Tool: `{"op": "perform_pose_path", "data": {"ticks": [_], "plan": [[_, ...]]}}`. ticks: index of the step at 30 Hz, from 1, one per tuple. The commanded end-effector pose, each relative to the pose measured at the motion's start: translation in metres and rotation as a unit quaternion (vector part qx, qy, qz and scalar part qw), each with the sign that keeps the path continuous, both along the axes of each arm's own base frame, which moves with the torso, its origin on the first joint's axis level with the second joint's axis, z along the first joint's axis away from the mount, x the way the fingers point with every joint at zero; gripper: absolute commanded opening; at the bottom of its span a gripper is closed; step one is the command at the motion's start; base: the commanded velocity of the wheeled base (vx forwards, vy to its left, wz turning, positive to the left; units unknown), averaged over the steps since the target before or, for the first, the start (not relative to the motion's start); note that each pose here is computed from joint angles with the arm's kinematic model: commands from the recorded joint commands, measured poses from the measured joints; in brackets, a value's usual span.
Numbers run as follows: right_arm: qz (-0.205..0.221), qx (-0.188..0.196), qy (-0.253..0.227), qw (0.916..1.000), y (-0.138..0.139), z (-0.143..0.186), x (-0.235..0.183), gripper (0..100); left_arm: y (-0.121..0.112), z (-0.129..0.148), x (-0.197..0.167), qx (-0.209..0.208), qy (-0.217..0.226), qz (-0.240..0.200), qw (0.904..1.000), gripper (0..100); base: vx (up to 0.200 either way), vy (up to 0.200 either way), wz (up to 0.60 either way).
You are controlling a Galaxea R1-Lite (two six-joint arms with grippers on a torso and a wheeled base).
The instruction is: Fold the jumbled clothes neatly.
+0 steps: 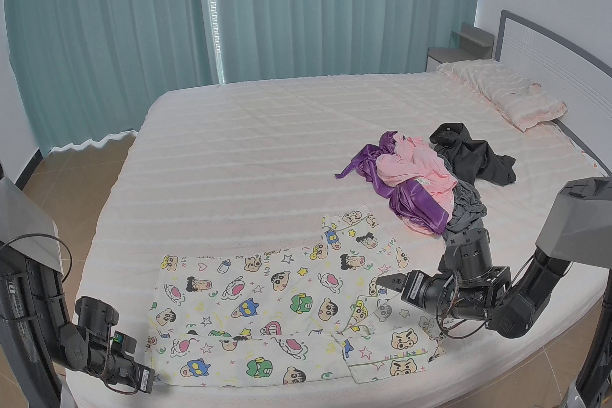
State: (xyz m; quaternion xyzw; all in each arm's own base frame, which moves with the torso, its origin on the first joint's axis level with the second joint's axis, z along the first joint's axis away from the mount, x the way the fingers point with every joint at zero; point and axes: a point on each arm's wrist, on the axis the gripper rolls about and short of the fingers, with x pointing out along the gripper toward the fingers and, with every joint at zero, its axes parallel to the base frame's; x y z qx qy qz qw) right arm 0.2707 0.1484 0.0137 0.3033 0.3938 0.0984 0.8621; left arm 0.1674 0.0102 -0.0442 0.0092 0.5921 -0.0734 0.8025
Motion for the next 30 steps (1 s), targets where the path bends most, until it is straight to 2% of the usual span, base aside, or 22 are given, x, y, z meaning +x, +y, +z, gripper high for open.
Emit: {"op": "perform_pose_path", "data": {"ticks": [1, 2, 3, 9, 13, 16, 17, 18, 21, 22, 24, 27, 30], "plan": [[0.0, -0.001, 0.002, 1.0, 0.0, -0.001, 0.0, 100, -0.001, 0.001, -0.004, 0.0, 0.005, -0.003, 1.0, 0, 0.0, 0.0, 0.0], [0.0, -0.002, 0.002, 1.0, 0.0, -0.001, 0.0, 100, -0.001, 0.001, -0.004, 0.0, 0.005, -0.002, 1.0, 0, 0.0, 0.0, 0.0], [0.0, -0.002, 0.002, 1.0, 0.0, -0.001, 0.0, 100, -0.002, 0.001, -0.004, 0.0, 0.005, -0.003, 1.0, 100, 0.0, 0.0, 0.0], [-0.008, -0.012, -0.005, 0.9999, -0.01, 0.0, 0.004, 100, -0.001, 0.001, -0.004, 0.0, 0.004, -0.002, 1.0, 100, 0.0, 0.0, 0.0], [0.011, -0.062, -0.002, 0.998, -0.03, -0.008, -0.001, 100, 0.006, 0.006, 0.003, -0.002, -0.033, 0.021, 0.9992, 100, 0.0, 0.0, 0.0], [0.051, -0.092, 0.011, 0.9944, -0.043, -0.017, -0.009, 100, 0.015, 0.012, 0.01, -0.013, -0.072, 0.041, 0.9965, 100, 0.0, 0.0, 0.0], [0.051, -0.092, 0.011, 0.9944, -0.043, -0.017, -0.009, 100, 0.015, 0.012, 0.01, -0.013, -0.072, 0.041, 0.9965, 100, 0.0, 0.0, 0.0], [0.083, -0.089, 0.019, 0.9923, -0.05, -0.022, -0.015, 100, 0.02, 0.013, 0.016, -0.037, -0.096, 0.044, 0.9937, 100, 0.0, 0.0, 0.0], [0.086, -0.088, 0.02, 0.9922, -0.051, -0.022, -0.015, 100, 0.021, 0.013, 0.017, -0.039, -0.097, 0.045, 0.9935, 100, 0.0, 0.0, 0.0], [0.134, -0.083, 0.011, 0.9875, -0.068, -0.035, -0.017, 100, 0.035, 0.015, 0.031, -0.084, -0.143, 0.06, 0.9843, 100, 0.0, 0.0, 0.0], [0.154, -0.084, 0.002, 0.9845, -0.075, -0.044, -0.015, 100, 0.041, 0.014, 0.037, -0.104, -0.159, 0.063, 0.9797, 100, 0.0, 0.0, 0.0], [0.183, -0.059, -0.017, 0.9812, -0.079, -0.049, -0.014, 100, 0.042, 0.011, 0.039, -0.151, -0.164, 0.045, 0.9739, 100, 0.0, 0.0, 0.0], [0.198, -0.048, -0.019, 0.9788, -0.081, -0.05, -0.016, 100, 0.042, 0.001, 0.046, -0.159, -0.158, 0.032, 0.9742, 100, 0.0, 0.0, 0.0]]}}
